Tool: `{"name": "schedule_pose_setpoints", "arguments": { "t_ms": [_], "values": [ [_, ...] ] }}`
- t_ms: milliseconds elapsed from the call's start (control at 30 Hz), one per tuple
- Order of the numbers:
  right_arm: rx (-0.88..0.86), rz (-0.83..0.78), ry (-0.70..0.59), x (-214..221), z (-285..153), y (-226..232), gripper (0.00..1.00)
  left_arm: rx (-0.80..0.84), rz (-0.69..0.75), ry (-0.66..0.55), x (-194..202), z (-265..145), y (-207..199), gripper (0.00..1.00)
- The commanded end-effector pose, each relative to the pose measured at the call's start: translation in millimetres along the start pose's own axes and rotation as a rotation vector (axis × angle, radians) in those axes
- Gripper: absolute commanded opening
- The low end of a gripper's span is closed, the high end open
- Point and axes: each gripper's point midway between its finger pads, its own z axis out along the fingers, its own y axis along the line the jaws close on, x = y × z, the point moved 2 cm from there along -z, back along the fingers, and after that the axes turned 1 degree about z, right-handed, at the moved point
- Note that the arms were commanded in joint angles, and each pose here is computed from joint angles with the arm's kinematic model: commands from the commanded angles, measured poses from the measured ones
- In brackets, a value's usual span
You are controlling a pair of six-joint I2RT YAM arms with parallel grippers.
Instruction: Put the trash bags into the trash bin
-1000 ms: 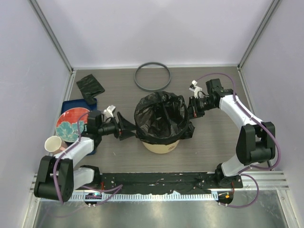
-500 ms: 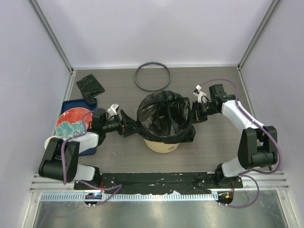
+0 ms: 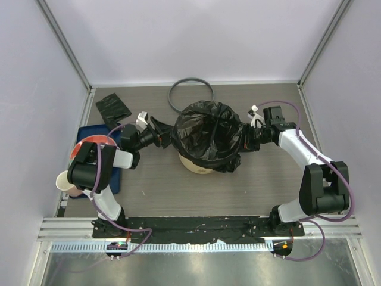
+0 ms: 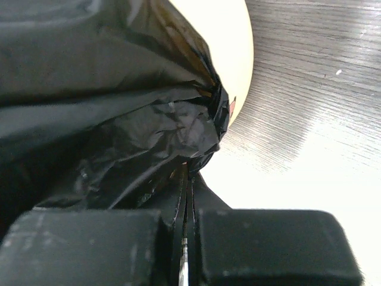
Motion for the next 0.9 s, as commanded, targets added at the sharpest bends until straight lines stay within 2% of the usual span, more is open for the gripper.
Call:
{"name": "schedule_pose_setpoints", "arguments": {
  "t_ms": [0,67,167,200,267,300,400,567,800,867],
  "values": [
    [-0.142,-0.078,-0.074,-21.7,-4.6,40.4,0.01,0.106,0.091,0.102,29.2,-7.2,-31.9,0.65],
    [-0.145,-0.079,-0.071,-22.6,-4.3,41.5,0.01,0.105,0.113,0.103,32.7,-11.3,-35.9,0.65],
    [-0.151,-0.073,-0.069,-25.9,-3.1,42.0,0.01,0.098,0.116,0.100,33.7,-12.7,-34.6,0.56],
    [-0.152,-0.070,-0.068,-26.5,-2.5,42.0,0.01,0.098,0.124,0.101,34.0,-12.2,-34.3,0.45],
    [-0.155,-0.072,-0.069,-29.1,-1.8,42.8,0.01,0.089,0.117,0.098,31.6,-11.0,-30.9,0.33],
    [-0.156,-0.075,-0.070,-30.7,-1.6,43.1,0.01,0.081,0.116,0.095,30.7,-10.7,-27.9,0.20],
    [-0.156,-0.077,-0.066,-33.3,0.1,42.6,0.01,0.003,0.087,0.074,22.9,-11.8,-6.3,0.00],
    [-0.132,-0.103,-0.068,-39.4,1.9,35.3,0.01,-0.217,0.027,0.054,16.6,-24.2,49.2,0.00],
    [-0.046,-0.152,-0.002,-44.8,20.7,0.7,0.01,-0.498,0.068,0.060,12.2,-42.1,97.7,0.00],
    [-0.042,-0.140,0.030,-41.6,27.4,-7.2,0.01,-0.502,0.047,0.069,12.8,-45.6,104.6,0.00]
  ]
}}
